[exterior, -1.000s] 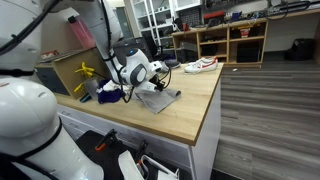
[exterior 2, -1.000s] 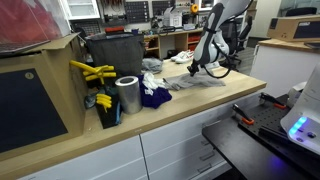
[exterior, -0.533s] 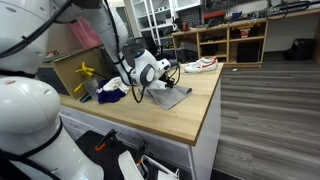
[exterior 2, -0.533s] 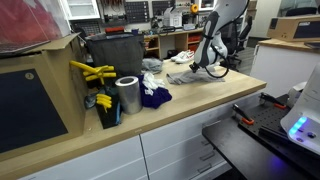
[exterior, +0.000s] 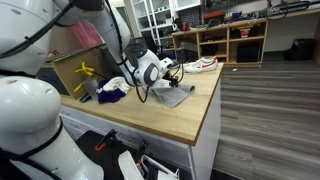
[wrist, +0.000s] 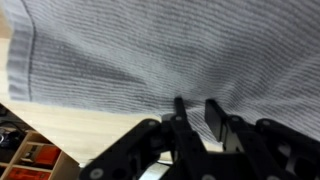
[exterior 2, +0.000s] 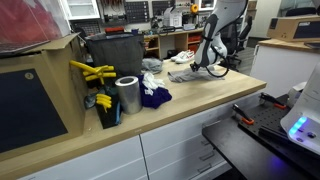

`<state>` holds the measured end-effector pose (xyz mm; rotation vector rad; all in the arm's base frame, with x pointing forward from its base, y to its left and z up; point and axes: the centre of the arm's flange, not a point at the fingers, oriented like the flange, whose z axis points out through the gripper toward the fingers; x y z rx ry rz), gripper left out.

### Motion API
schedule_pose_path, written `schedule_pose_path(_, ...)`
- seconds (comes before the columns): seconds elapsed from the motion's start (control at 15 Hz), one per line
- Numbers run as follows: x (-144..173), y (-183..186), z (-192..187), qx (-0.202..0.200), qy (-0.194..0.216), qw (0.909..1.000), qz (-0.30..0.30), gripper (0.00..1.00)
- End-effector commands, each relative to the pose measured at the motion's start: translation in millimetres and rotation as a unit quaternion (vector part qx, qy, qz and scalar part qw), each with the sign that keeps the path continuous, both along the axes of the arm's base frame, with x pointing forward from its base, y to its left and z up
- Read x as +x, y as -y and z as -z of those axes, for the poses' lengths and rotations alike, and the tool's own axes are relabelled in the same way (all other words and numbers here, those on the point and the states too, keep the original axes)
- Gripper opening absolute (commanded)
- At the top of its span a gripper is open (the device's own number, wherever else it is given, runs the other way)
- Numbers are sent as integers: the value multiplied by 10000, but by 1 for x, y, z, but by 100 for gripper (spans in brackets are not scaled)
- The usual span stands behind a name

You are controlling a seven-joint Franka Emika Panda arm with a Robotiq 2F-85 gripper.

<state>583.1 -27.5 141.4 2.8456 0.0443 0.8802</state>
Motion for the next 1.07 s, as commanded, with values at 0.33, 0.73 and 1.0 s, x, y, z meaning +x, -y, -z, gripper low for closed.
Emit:
schedule_pose_path(0.33,-49,-66,-34,131,-857,9907,-1048,99)
schedule_pose_path(0.73,-71,-61,-35,4,-1156,9843,-1334,72)
schedule_pose_path(1.0,-76,-50,-31,-89,-1104,9832,-1450,40)
